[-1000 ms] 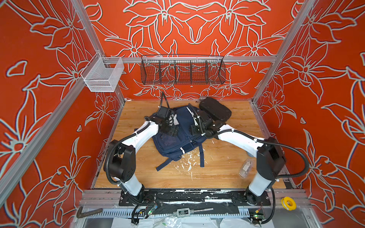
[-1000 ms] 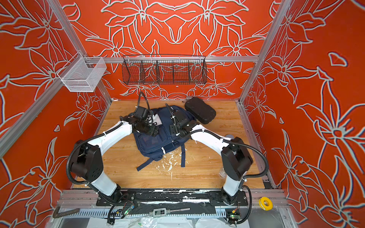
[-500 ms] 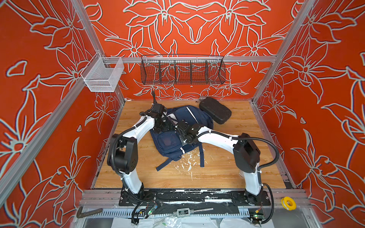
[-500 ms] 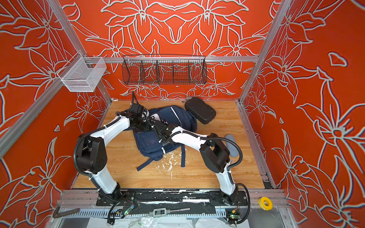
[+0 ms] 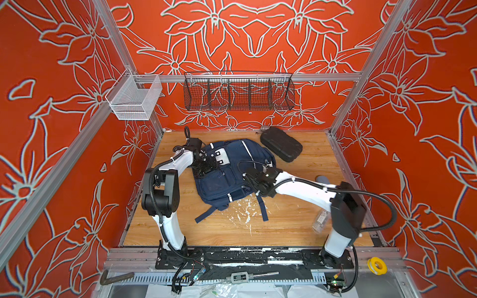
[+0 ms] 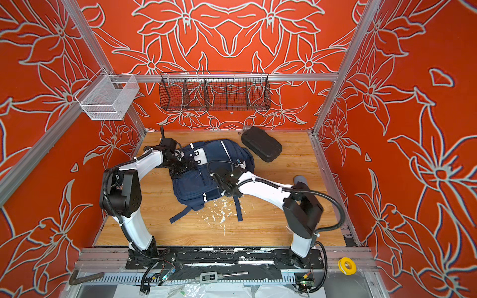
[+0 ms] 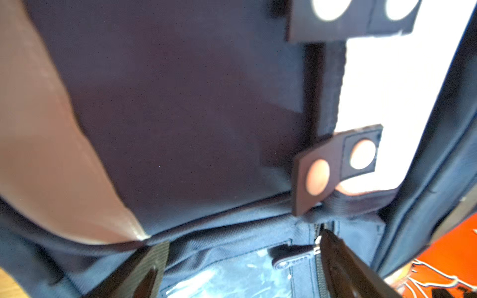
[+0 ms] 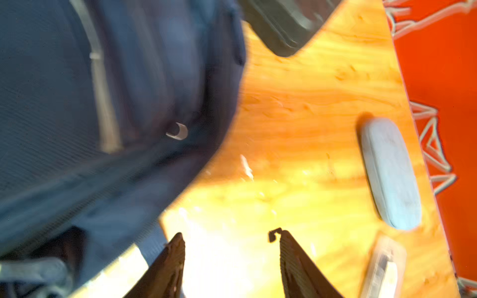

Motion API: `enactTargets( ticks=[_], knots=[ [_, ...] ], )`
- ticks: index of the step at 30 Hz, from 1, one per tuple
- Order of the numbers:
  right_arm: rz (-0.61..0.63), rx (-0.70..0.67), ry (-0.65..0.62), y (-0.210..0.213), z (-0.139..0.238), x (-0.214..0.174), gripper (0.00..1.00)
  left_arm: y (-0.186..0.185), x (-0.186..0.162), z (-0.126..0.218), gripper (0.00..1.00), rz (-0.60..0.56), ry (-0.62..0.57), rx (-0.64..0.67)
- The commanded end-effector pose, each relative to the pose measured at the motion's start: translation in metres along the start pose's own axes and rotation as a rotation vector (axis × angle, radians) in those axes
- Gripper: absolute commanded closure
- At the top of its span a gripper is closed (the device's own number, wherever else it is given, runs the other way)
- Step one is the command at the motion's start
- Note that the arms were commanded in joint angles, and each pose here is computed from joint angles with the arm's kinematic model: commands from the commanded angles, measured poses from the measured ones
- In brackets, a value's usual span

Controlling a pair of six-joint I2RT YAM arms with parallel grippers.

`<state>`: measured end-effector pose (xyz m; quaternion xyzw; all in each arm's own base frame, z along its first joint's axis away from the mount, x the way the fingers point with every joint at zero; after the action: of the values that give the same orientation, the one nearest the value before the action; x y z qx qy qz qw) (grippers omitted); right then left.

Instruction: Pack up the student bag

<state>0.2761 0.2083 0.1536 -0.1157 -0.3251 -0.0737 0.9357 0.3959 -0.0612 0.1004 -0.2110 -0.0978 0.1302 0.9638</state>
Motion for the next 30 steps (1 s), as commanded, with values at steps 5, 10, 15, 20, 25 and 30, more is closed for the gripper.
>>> enactTargets(
  ticks=[5, 10, 15, 20, 25, 30],
  knots=[
    [0.102, 0.401, -0.176, 0.034, 0.016, 0.010, 0.51, -0.042, -0.018, 0.014, 0.17, -0.313, -0.005, -0.029],
    [0.346, 0.473, -0.272, 0.040, 0.027, 0.019, 0.53, -0.067, -0.052, 0.029, 0.27, -0.688, -0.046, -0.029],
    [0.351, 0.577, -0.358, 0.036, 0.037, 0.030, 0.90, -0.066, -0.091, 0.028, 0.37, -1.021, -0.064, 0.031],
    [0.284, 0.617, -0.382, 0.024, 0.035, 0.041, 0.80, -0.075, -0.121, 0.024, 0.52, -1.224, -0.094, -0.023],
    [0.294, 0.656, -0.347, 0.027, 0.030, 0.040, 0.74, -0.091, -0.141, 0.010, 0.61, -1.413, -0.110, -0.017],
    [0.291, 0.718, -0.332, 0.028, 0.032, 0.037, 0.72, -0.099, -0.131, -0.007, 0.62, -1.426, -0.081, 0.069]
  ],
)
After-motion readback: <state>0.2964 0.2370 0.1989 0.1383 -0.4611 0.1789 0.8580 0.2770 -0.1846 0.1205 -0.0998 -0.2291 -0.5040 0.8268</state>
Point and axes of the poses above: each gripper's point midway between its finger pads, its own z axis back along the fingers, its own y axis along the line the jaws close on, x = y × z, the point moved 3 cm from there along z, back along the fingers, and after that the axes turned 3 degrees about -z, right-handed, at the moved point
